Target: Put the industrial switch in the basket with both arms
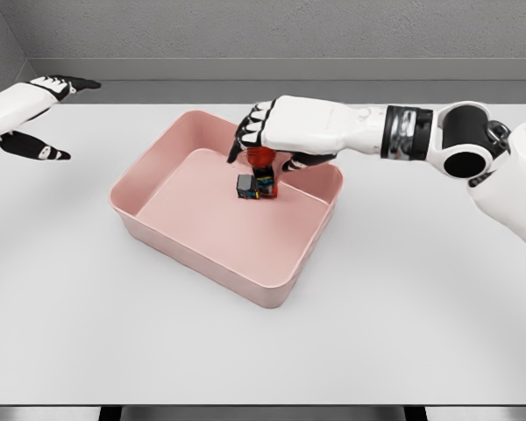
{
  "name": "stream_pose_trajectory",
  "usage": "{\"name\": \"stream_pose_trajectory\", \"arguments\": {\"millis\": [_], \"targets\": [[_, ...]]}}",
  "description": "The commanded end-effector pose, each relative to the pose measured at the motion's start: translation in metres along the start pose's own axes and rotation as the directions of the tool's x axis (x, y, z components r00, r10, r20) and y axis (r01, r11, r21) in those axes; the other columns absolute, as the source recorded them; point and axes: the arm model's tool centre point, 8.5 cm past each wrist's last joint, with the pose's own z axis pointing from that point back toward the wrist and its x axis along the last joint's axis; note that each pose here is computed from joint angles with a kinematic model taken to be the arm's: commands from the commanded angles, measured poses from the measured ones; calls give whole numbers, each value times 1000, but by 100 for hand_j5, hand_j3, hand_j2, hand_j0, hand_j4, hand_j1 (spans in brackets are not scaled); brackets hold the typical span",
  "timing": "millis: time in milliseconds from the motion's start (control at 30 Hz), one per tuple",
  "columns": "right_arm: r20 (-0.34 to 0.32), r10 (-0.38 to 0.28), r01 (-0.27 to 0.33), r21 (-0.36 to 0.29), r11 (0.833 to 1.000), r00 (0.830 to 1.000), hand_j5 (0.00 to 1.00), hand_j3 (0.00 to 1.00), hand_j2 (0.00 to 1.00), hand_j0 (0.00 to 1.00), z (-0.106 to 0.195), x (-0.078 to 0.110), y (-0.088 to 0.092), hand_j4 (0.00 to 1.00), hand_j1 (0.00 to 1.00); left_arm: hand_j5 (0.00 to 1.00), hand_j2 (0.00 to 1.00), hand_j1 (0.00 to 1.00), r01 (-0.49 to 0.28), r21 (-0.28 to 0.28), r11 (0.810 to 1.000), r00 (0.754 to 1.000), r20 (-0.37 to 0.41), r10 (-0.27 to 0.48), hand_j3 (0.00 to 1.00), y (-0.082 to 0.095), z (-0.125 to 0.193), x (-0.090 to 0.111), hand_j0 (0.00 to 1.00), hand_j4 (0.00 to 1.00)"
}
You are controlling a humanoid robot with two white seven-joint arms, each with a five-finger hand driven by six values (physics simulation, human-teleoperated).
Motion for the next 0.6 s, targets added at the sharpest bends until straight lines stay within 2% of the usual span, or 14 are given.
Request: {"name": "stream_pose_trajectory", "arguments": {"millis": [0,133,233,300,333,400,467,533,567], "targets": [[3,-1,2,-4,1000,1000,99,99,99,99,0,1,-1,99,99,100,100,100,-2,11,1000,1000,-4,2,100,4,2,-1,100,100],[-11,1,-1,-9,1000,1000,100,100,100,100,5,-3,-4,100,100,100,100,100,-2,13,1000,1000,-5,2,100,4,3,-2,100,100],[-100,9,-6,28,1000,995,100,100,100,100,46,-21,-2,100,100,100,100,100,-1,13,1000,1000,-2,1,100,5,2,-1,100,100],[-164,18,-13,27,1000,986,100,100,100,100,73,-32,-6,100,100,100,100,100,0,14,1000,1000,-2,0,100,5,3,0,100,100],[-193,10,-2,41,999,981,100,100,100,100,87,-35,0,100,100,100,100,100,0,14,1000,1000,-2,0,100,5,3,0,100,100],[-253,-6,21,57,998,967,100,100,100,100,108,-48,7,100,100,100,100,100,1,17,1000,1000,-2,-1,100,6,3,0,100,100],[-329,-37,54,41,998,944,100,100,100,100,133,-63,13,100,100,100,100,100,1,17,1000,1000,-1,-1,100,6,3,0,100,100],[-399,-79,109,53,993,914,100,100,100,100,156,-77,31,100,100,100,100,100,3,27,1000,1000,-3,-3,100,10,4,-1,100,100],[-445,-106,139,42,989,889,100,100,100,100,172,-85,43,100,100,100,100,100,4,28,1000,1000,-5,-4,100,10,4,-1,100,100]]}}
